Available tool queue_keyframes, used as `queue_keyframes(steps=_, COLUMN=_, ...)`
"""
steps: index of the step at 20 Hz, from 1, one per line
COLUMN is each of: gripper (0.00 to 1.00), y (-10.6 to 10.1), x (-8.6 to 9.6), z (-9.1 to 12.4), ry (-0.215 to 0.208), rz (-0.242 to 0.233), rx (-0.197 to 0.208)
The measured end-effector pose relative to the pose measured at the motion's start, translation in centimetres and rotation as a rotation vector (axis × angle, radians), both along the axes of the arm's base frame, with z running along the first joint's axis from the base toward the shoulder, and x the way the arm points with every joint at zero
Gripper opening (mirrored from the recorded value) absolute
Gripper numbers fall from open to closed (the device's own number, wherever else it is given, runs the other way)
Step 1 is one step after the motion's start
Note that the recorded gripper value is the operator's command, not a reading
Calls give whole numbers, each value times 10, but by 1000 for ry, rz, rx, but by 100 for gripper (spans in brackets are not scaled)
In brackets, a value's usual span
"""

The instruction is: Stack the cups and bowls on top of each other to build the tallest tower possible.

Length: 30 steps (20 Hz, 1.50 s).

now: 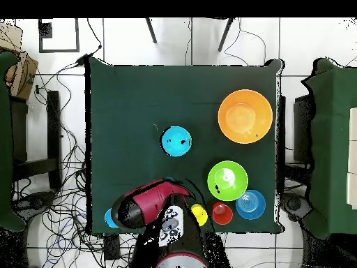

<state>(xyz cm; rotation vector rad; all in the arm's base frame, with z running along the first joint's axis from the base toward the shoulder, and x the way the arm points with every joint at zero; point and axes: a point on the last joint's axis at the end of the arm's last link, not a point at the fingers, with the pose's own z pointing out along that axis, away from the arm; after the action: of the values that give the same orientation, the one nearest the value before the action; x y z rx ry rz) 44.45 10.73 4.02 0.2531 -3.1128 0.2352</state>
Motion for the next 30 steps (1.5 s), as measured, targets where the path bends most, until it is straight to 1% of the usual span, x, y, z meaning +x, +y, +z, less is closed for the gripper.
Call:
queue_keyframes(steps=3, gripper=100, y=-3, x=4, z=12, ry=-18, rz=-28, rx=26)
queue_keyframes(steps=4, gripper=100, y=-6, x=7, z=21, ry=-31, rz=-50, rx=39)
queue_keyframes(steps=7, gripper=100, y=-10, x=9, z=34, ry=-48, rz=-78, rx=53)
queue_keyframes(steps=10, gripper=100, y=-14, x=11, z=52, ry=-73, rz=-110, rx=66)
queue_keyframes(steps=12, gripper=100, y=-17, x=11, z=62, ry=-88, rz=-124, rx=74)
queue_keyframes(steps=14, gripper=100, y=-19, x=10, z=66, ry=-95, rz=-127, rx=79)
queue_keyframes(steps=18, gripper=100, y=-14, x=7, z=61, ry=-103, rz=-124, rx=113)
queue_keyframes(steps=22, gripper=100, y=-1, x=4, z=46, ry=-117, rz=-107, rx=165)
queue_keyframes(steps=24, gripper=100, y=4, x=3, z=41, ry=-120, rz=-101, rx=182)
queue_keyframes(steps=25, gripper=100, y=9, x=1, z=36, ry=-122, rz=-95, rx=200)
queue_keyframes(steps=28, gripper=100, y=17, x=-3, z=26, ry=-125, rz=-88, rx=225)
queue_keyframes(steps=30, gripper=100, y=19, x=-5, z=23, ry=-123, rz=-87, rx=231)
